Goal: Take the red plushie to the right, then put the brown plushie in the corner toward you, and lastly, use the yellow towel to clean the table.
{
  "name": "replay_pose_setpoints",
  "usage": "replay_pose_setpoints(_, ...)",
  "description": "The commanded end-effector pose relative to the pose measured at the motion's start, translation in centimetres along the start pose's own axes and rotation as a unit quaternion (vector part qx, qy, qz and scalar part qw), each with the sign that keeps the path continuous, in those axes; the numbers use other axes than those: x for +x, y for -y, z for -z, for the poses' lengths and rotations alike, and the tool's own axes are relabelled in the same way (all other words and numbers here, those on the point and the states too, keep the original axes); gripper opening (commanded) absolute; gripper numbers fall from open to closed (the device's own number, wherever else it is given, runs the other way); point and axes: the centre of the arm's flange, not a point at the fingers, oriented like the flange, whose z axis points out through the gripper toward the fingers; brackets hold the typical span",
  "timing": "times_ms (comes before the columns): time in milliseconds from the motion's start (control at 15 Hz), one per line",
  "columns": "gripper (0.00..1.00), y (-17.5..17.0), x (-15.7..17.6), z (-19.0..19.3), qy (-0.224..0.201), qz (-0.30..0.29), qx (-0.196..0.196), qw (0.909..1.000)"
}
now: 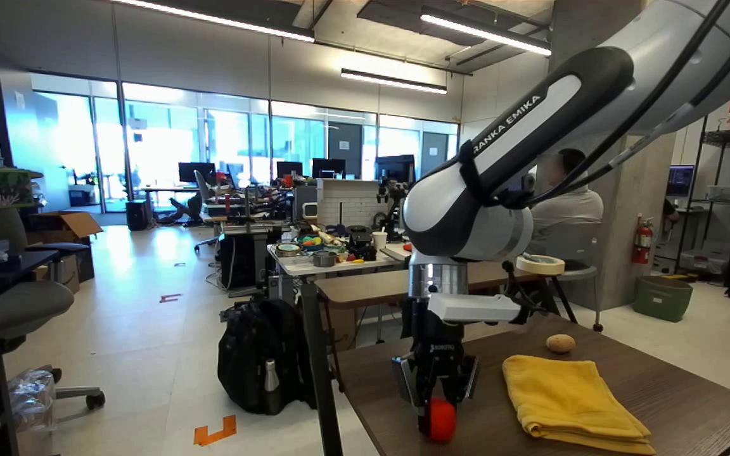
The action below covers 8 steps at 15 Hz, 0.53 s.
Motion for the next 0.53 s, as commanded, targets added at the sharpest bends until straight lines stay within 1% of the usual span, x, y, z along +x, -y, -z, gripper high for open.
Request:
replay_pose_setpoints(0, 0.14, -3.6, -2.0, 6.1, -0.034, -0.007, 0.003, 0.9994)
replay_pose_setpoints(133, 0.08, -7.0, -2.1, 9.4, -0.096, -0.037, -0.011, 0.9946)
replay_pose_setpoints(267, 0.08, -11.6, -1.4, 12.5, -0.153, -0.072, -0.023, 0.9853)
replay_pose_setpoints(400, 0.08, -17.5, -0.8, 14.3, -0.207, -0.093, -0.048, 0.9727)
replay_pose_setpoints(467, 0.08, -20.6, -0.8, 15.0, -0.231, -0.115, -0.054, 0.9647)
